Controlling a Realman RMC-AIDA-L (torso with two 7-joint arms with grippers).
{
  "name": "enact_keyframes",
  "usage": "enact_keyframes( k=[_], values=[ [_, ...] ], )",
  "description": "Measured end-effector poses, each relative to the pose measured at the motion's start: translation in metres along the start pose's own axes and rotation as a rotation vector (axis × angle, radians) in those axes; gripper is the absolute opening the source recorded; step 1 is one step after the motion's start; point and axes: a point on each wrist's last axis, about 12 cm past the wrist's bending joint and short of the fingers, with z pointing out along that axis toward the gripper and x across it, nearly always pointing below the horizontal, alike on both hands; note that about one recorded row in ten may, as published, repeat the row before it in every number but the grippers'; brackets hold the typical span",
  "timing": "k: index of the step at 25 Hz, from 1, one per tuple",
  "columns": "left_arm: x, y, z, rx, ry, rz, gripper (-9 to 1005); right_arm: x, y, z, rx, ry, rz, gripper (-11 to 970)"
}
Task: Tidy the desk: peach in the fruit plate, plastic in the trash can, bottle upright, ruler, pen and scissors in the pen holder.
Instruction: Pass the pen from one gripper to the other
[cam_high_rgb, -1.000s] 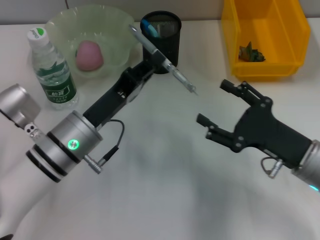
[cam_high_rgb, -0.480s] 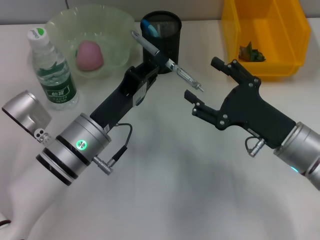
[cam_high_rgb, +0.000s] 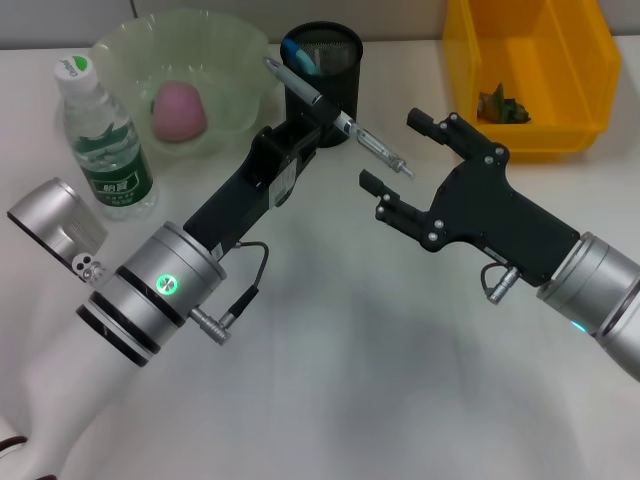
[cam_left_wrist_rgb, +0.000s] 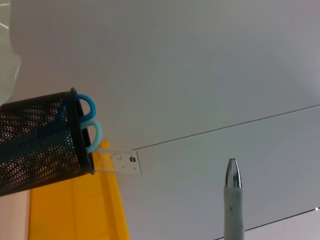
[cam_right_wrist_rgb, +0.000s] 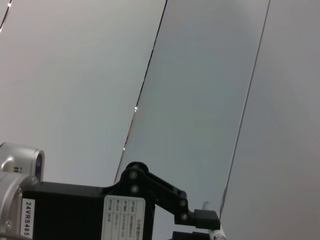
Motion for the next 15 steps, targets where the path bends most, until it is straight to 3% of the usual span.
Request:
enact_keyframes(
  k=[2, 15],
  values=[
    [0.0001, 0.0000, 0.0003, -0.001, 0.001, 0.000, 139, -0.0004, -0.0003, 0.0008, -0.001, -0.002, -0.001, 775],
    [0.0004, 0.0000, 0.0012, -0.003, 0.000, -0.004, 140, -0.0024, -0.0030, 0.0069, -0.002, -0.013, -0.007, 450]
  ],
)
